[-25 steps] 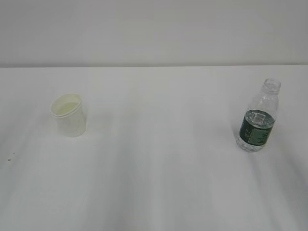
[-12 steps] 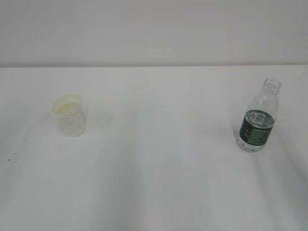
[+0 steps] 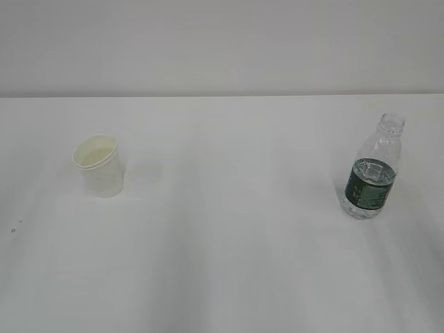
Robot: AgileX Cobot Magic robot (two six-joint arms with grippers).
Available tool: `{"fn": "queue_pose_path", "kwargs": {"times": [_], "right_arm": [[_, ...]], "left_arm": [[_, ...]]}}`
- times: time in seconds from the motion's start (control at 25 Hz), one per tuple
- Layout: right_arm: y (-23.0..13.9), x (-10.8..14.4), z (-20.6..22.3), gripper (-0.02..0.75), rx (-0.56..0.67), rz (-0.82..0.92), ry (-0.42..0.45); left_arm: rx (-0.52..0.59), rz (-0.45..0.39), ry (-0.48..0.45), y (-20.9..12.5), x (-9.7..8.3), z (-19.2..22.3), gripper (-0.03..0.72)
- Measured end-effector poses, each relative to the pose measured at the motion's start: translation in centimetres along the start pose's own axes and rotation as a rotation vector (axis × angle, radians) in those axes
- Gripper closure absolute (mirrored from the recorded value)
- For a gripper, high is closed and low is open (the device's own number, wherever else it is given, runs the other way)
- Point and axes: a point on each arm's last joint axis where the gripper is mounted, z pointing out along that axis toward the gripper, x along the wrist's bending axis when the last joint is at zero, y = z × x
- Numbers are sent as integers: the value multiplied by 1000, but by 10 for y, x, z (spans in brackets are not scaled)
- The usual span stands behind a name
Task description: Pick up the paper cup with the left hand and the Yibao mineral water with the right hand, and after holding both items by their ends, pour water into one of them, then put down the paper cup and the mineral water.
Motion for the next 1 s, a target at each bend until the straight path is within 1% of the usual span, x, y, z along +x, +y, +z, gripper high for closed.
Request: {"fn": "queue_pose_path", "kwargs": {"times": [0.2, 0.32, 0.52, 0.68, 1.0], "right_arm": [[-4, 0, -3, 164, 55, -5, -1], [-4, 0, -3, 165, 64, -3, -1], [-5, 0, -4, 166, 82, -3, -1], [-6, 0, -4, 166, 92, -1, 0], [2, -2, -11, 166, 171, 7, -2]], "left_arm": [[17, -23, -6, -1, -1, 0, 294], [58, -31, -11, -2, -1, -1, 295], [95, -33, -17, 4, -1, -4, 295], [119, -32, -19, 6, -1, -6, 312], [164, -32, -23, 2, -2, -7, 330]]}}
